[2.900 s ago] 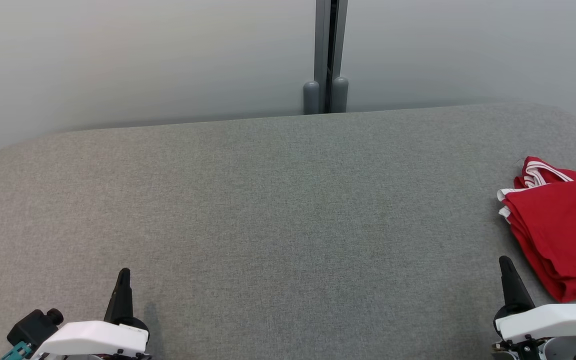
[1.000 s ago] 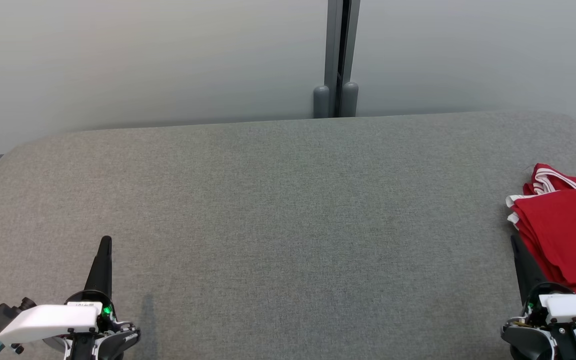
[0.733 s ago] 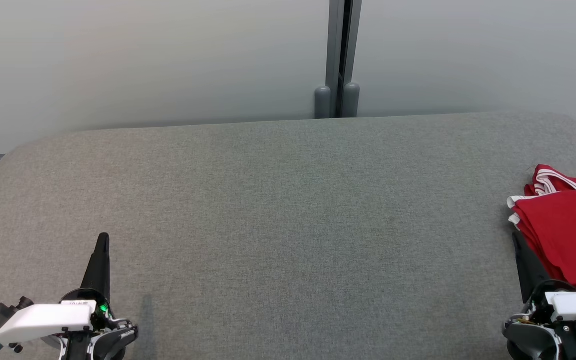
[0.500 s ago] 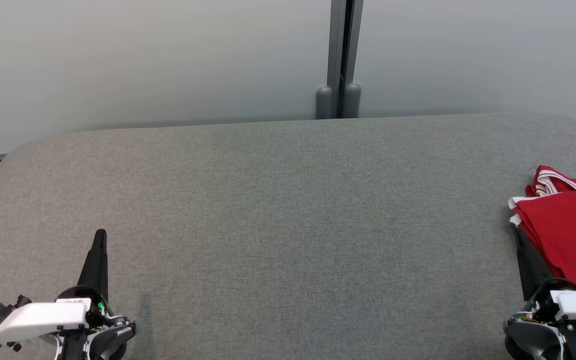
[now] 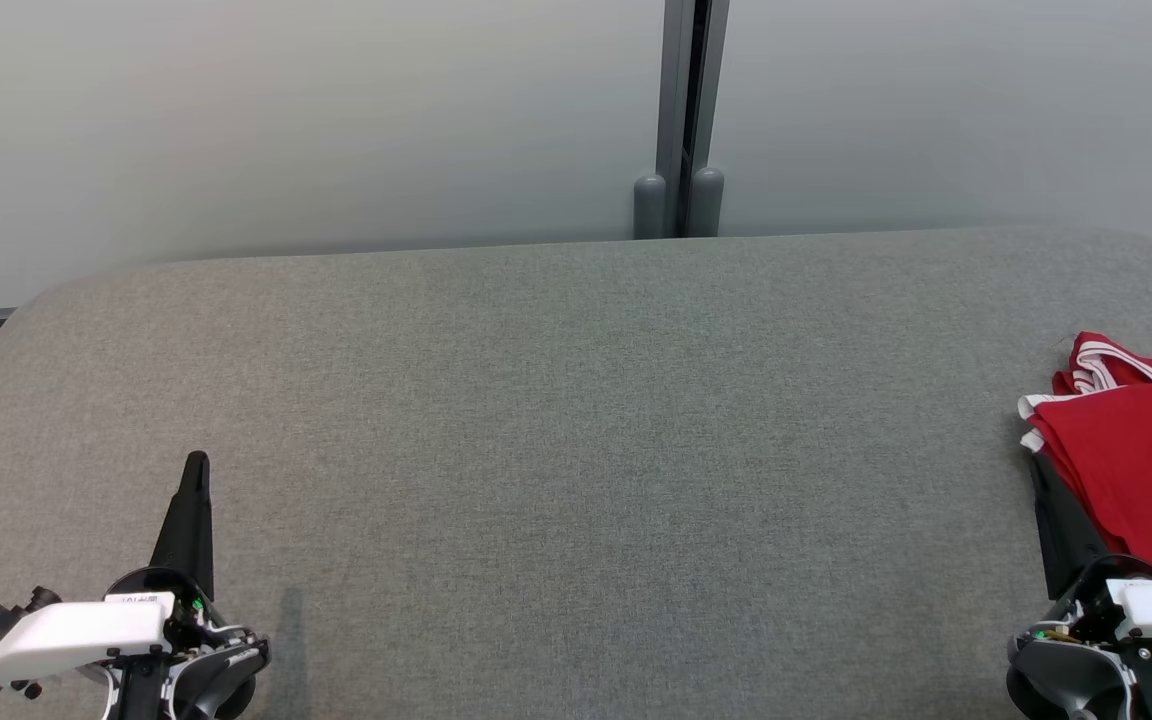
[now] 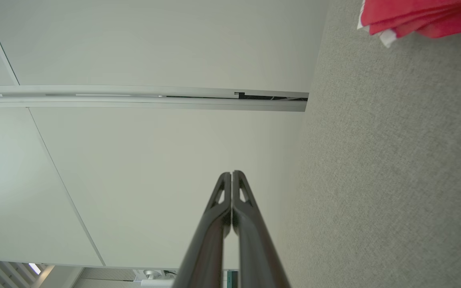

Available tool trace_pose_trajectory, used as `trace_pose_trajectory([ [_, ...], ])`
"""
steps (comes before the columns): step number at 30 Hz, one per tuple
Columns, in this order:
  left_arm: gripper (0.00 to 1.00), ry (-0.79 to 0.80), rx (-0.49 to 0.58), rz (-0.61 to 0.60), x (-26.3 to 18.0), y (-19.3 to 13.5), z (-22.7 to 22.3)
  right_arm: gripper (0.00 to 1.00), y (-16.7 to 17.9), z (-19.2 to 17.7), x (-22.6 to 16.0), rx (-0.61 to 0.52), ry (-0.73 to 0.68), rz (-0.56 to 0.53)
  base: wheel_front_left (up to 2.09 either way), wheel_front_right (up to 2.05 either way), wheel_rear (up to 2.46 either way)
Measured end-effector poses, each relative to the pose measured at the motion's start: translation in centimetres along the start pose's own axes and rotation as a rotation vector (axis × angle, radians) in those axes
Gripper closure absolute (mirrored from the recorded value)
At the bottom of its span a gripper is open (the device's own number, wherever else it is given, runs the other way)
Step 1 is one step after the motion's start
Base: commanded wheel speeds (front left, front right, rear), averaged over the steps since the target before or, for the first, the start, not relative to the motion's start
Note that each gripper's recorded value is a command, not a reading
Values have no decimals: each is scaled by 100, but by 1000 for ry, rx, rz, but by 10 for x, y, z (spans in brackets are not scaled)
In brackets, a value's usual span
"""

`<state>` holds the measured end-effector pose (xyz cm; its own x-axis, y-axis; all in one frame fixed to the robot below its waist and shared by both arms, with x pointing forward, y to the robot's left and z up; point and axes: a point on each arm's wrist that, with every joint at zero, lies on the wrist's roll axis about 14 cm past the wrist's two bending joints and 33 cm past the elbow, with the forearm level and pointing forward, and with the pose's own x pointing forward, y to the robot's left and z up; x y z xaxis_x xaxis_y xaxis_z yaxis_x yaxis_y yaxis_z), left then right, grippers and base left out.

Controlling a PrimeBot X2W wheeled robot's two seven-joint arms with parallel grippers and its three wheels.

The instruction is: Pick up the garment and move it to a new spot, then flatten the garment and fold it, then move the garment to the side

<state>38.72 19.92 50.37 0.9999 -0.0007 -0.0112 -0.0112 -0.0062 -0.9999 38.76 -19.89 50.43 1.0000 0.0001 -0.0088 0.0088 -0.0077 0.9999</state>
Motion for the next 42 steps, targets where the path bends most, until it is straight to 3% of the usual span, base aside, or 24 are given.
trace_pose_trajectory([
  [42,100,0,0,0,0,0,0,100,0,0,0,0,0,0,0,0,0],
])
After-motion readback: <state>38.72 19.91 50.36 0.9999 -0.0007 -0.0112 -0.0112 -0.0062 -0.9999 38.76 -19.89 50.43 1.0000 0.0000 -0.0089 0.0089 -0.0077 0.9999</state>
